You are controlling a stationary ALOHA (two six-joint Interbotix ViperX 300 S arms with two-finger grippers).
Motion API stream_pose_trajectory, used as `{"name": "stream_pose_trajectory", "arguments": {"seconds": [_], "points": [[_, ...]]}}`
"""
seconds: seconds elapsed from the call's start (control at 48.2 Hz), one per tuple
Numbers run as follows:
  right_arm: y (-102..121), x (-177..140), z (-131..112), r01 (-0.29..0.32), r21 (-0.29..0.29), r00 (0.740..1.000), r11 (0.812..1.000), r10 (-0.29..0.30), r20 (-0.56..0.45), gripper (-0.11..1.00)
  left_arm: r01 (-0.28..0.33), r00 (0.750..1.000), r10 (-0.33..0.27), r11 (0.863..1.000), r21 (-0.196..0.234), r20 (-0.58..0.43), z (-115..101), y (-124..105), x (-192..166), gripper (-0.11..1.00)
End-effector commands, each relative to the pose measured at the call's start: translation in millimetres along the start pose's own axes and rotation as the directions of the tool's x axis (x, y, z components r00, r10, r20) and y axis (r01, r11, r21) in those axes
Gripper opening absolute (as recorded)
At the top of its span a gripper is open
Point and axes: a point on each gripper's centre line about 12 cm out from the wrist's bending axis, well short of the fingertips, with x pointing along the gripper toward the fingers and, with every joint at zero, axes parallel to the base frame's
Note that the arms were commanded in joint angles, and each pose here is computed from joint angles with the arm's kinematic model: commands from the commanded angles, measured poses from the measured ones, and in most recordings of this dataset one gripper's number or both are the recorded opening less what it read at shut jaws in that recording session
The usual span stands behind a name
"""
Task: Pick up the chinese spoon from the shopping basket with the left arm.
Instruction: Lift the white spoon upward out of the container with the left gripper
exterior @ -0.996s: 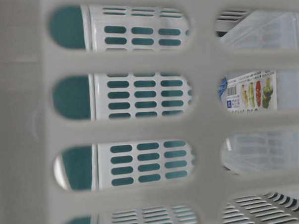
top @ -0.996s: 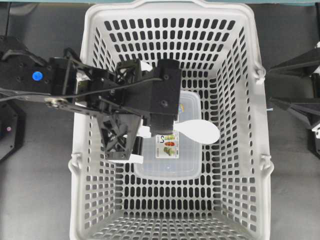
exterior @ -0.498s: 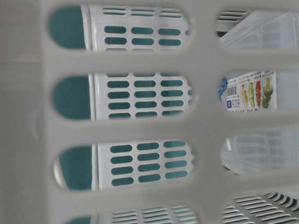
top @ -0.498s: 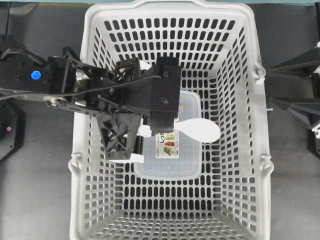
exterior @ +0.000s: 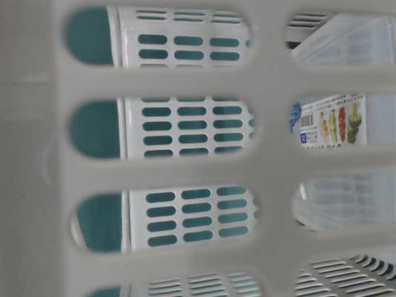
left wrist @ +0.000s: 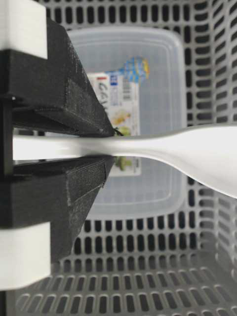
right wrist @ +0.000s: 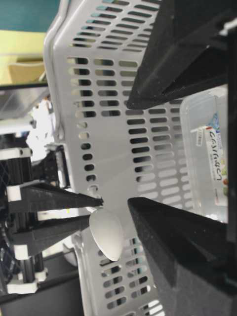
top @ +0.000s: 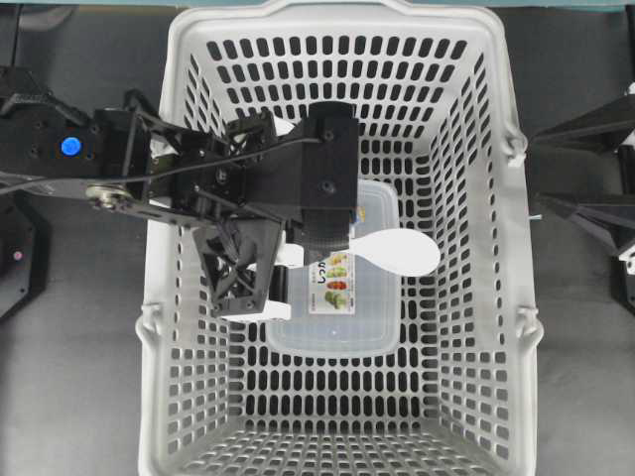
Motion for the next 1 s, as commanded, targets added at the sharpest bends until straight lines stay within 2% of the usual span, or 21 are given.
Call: {"name": "stream_pose_trajectory", "arguments": {"seconds": [0.0,0.975], "points": [[0.5,2.2,7.0,0.0,0.003,1.0,1.0,0.0,0.019,0.7,0.002,0.999,-0.002,1.0,-0.002,0.049,9.7,0.1,-15.6,0.12],[0.5,2.1,6.8,0.0,-0.002,1.0,1.0,0.0,0.02,0.7,0.007,0.999,-0.007,1.0,0.005,0.041,7.3,-3.6,-13.7,0.12]]}}
